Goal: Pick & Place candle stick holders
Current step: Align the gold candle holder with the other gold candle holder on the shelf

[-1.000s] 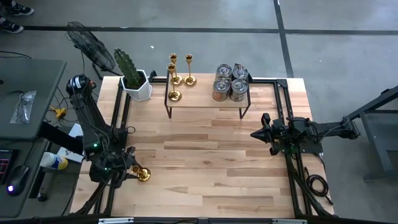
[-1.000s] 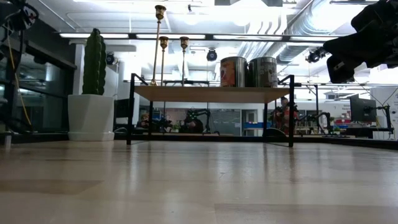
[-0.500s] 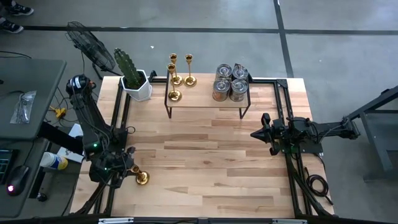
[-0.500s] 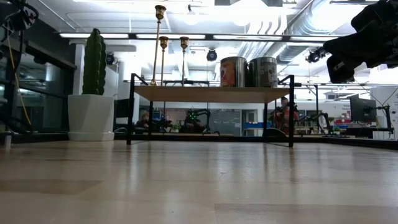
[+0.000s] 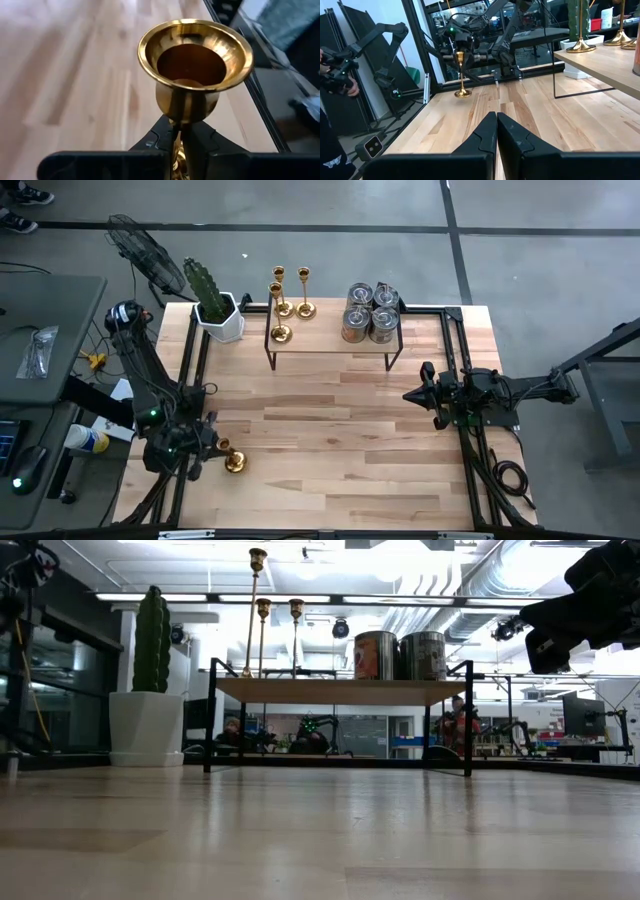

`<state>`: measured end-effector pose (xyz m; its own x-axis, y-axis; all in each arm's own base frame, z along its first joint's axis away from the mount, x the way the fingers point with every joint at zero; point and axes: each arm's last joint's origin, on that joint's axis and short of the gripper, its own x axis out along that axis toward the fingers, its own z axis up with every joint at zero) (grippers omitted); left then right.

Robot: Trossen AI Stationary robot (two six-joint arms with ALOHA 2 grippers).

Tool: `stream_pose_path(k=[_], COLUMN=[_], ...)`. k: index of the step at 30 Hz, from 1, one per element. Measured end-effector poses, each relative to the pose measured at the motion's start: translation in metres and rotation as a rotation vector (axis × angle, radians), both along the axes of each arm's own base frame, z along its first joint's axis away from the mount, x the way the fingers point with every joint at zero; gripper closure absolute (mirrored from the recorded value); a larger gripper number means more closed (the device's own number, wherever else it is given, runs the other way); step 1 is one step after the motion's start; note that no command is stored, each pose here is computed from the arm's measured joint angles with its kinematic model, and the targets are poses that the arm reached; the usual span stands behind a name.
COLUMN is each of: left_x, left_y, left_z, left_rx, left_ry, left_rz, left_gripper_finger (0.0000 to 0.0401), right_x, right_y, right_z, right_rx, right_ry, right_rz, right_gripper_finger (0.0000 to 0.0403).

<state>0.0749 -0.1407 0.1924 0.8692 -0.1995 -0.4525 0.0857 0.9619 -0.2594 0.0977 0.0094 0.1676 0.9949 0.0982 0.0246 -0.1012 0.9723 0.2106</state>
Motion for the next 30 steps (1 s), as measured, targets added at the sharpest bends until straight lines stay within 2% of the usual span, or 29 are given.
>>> stream_pose_path(k=[7,14,19,30], left_x=[0.023,0.064,0.103,0.206], left_y=[0.005,0.013,0.018,0.031], left_z=[0.031,0.067,0.082,0.111], left_rx=[0.119,0.191,0.226,0.242], left_ry=[-0.119,-0.154,-0.134,-0.108], left_rz=[0.12,0.301,0.444,0.718], left_gripper_finger=[0.0391,0.0391,0.0392,0.0392], right_x=[0.0,0.0,0.0,0.0], right_y=[0.0,0.0,0.0,0.0], right_z=[0.0,0.0,0.0,0.0], right_rx=[0.0,0.0,0.0,0.0], right_ry=[0.0,0.0,0.0,0.0], right_rz=[0.0,0.0,0.0,0.0], right_gripper_finger=[0.0399,0.0399,0.0399,0.0399])
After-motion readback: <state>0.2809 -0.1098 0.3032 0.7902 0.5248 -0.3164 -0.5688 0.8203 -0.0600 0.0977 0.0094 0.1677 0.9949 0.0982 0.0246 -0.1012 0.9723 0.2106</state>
